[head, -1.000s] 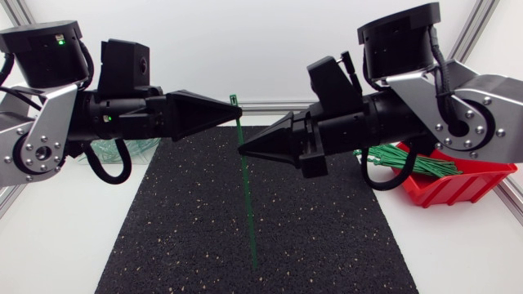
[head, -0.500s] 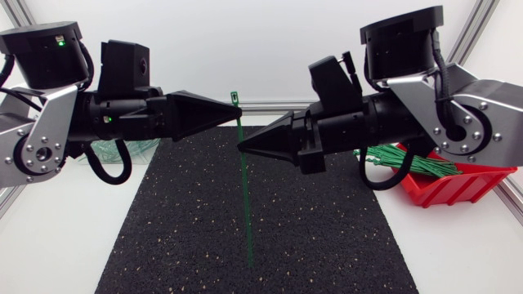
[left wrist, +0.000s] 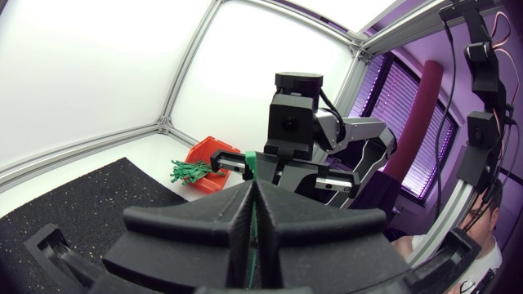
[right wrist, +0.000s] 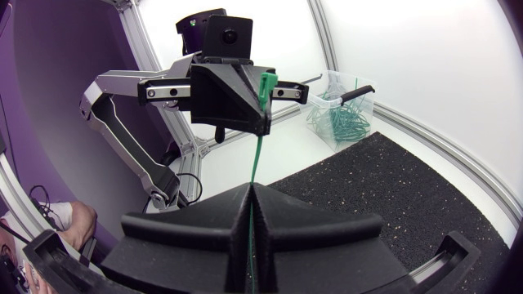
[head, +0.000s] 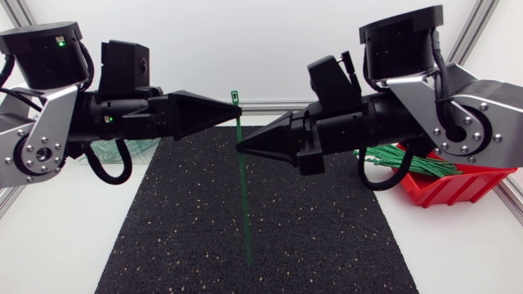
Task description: Take a green cable tie from the red box, thread the tail through the head to close it, then place it in the transparent bin on the left.
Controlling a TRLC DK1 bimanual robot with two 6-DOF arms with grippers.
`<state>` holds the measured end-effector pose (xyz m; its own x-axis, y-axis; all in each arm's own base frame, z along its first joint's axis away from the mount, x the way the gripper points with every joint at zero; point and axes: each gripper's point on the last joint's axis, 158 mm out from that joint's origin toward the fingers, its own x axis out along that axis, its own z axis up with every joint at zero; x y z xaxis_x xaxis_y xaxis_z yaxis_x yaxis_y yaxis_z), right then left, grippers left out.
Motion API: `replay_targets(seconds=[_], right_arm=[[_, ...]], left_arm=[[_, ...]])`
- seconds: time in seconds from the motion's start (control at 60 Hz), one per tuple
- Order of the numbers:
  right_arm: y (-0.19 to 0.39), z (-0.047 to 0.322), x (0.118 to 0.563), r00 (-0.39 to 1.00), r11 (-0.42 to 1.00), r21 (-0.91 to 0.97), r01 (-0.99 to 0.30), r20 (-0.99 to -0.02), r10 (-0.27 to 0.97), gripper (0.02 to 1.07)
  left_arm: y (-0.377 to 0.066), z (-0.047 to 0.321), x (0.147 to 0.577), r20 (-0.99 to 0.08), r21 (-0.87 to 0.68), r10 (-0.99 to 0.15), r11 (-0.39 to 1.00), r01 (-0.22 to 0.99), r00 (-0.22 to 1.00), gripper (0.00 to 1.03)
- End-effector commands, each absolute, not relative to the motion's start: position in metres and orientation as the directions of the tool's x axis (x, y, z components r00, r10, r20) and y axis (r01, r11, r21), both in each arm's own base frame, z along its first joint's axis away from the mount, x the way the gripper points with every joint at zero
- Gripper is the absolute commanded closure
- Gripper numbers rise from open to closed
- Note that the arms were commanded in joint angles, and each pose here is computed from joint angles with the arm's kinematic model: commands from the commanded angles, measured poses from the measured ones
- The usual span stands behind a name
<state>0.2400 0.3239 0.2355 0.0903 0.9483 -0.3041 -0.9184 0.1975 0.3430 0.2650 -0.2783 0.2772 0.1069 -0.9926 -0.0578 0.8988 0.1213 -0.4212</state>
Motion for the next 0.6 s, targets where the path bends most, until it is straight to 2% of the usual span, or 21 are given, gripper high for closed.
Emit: replay_targets(seconds=[0.0,0.383,0.583], right_arm=[[0.326,0.232,0.231,0.075,0.187,0.353,-0.917,-0.306,0.949,1.01],[0.325,0.231,0.230,0.074,0.185,0.349,-0.919,-0.308,0.948,1.01],[0.313,0.236,0.240,0.113,0.220,0.331,-0.918,-0.313,0.943,0.72]], left_arm=[[-0.281,0.275,0.256,-0.056,-0.439,-0.994,0.108,0.892,0.093,1.00],[-0.281,0.276,0.254,-0.057,-0.438,-0.994,0.110,0.892,0.094,1.00],[-0.279,0.277,0.257,-0.060,-0.443,-0.993,0.119,0.888,0.103,1.00]])
